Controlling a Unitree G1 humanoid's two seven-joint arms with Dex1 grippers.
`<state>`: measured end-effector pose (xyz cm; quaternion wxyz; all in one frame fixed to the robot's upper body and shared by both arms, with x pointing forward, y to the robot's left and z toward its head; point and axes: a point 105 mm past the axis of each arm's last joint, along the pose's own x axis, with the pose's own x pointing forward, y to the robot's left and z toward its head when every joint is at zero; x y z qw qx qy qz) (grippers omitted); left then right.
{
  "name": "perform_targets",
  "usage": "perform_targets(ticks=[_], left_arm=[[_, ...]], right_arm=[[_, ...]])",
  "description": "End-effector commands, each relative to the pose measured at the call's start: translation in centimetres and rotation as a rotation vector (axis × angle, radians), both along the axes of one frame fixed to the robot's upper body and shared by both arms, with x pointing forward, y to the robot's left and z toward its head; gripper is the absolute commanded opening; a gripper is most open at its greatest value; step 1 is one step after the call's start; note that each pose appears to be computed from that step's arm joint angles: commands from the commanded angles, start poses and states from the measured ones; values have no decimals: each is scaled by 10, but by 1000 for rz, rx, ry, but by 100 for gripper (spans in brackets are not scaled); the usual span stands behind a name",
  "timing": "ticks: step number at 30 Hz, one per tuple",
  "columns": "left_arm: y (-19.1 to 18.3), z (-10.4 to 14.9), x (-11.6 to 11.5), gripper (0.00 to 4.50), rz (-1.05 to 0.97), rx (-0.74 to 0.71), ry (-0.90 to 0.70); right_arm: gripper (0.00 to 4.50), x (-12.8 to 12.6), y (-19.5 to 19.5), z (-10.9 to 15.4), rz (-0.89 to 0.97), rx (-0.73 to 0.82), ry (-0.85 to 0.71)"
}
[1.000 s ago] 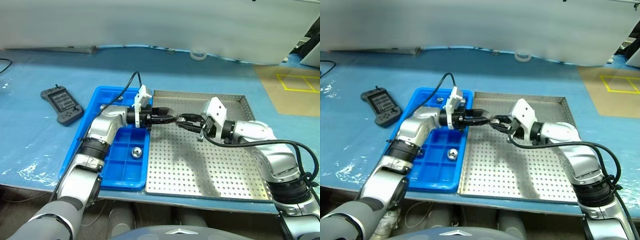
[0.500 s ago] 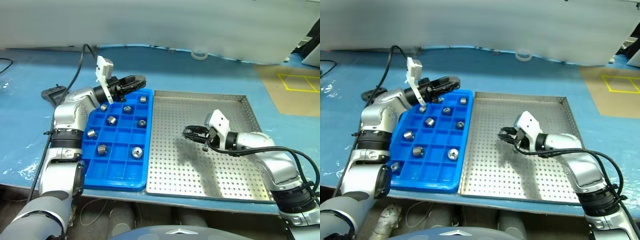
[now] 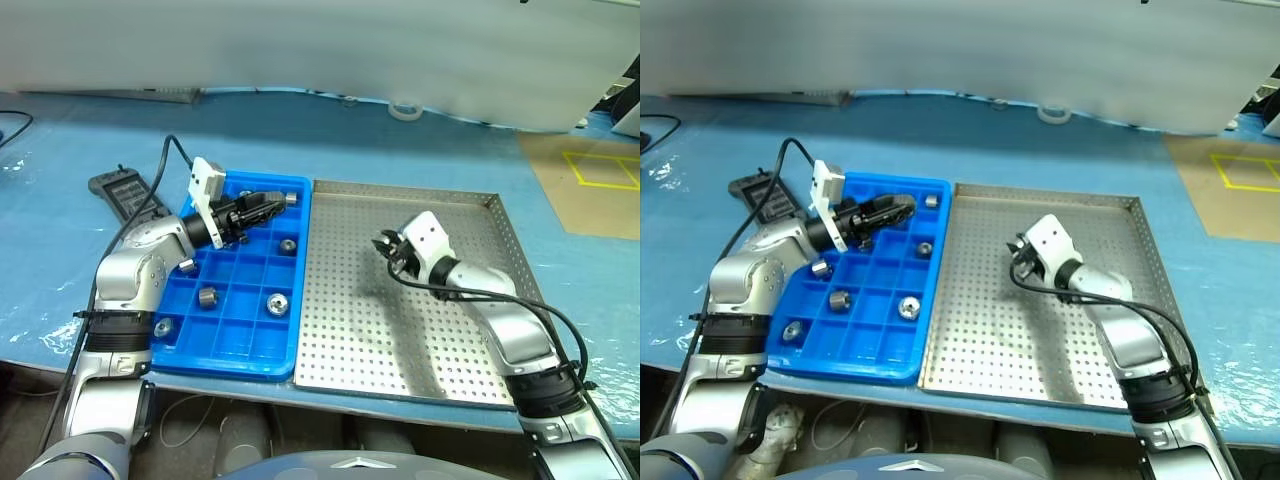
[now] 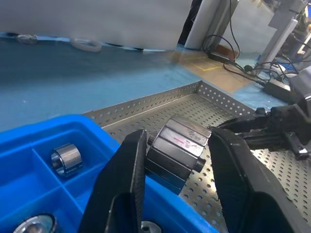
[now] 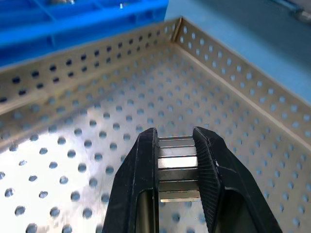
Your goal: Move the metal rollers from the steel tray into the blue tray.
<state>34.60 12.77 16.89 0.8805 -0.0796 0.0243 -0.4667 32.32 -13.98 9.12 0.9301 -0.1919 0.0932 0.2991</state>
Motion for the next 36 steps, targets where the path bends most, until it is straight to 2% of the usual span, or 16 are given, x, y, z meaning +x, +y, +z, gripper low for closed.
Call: perform_targets(ticks=[1, 7, 9, 11, 14, 16, 20, 23, 27, 32, 36], left_arm=[[-1, 19, -5, 159, -8, -16, -65], [1, 17, 0, 159, 14, -7, -61], [0, 16, 1, 159, 15, -7, -60], [-1, 16, 0, 159, 7, -9, -57], [-2, 17, -2, 159, -22, -19, -40], [-3, 17, -10, 159, -84, -25, -24], [-3, 8, -19, 159, -122, -10, 9], [0, 6, -17, 159, -100, -10, 13], [9, 5, -26, 159, -104, 3, 18], [30, -5, -48, 159, -134, 93, 37], [59, -5, -61, 159, -74, 153, 75]], right_arm=[[65, -7, -4, -1, 7, -2, 2], [65, -19, -19, -20, 2, -68, 33], [139, -23, -11, -17, 38, -30, 40], [190, -25, 1, -6, 50, 82, 84], [190, -30, 14, 8, 112, 126, 115], [190, -29, 14, 19, 136, 43, 74], [190, -14, 16, 73, 130, 35, -84], [190, -10, 17, 86, 147, 9, -138], [190, -5, 28, 109, 151, 195, -214], [190, 6, 33, 125, 121, 354, -264], [190, 9, 50, 114, 192, 341, -240]])
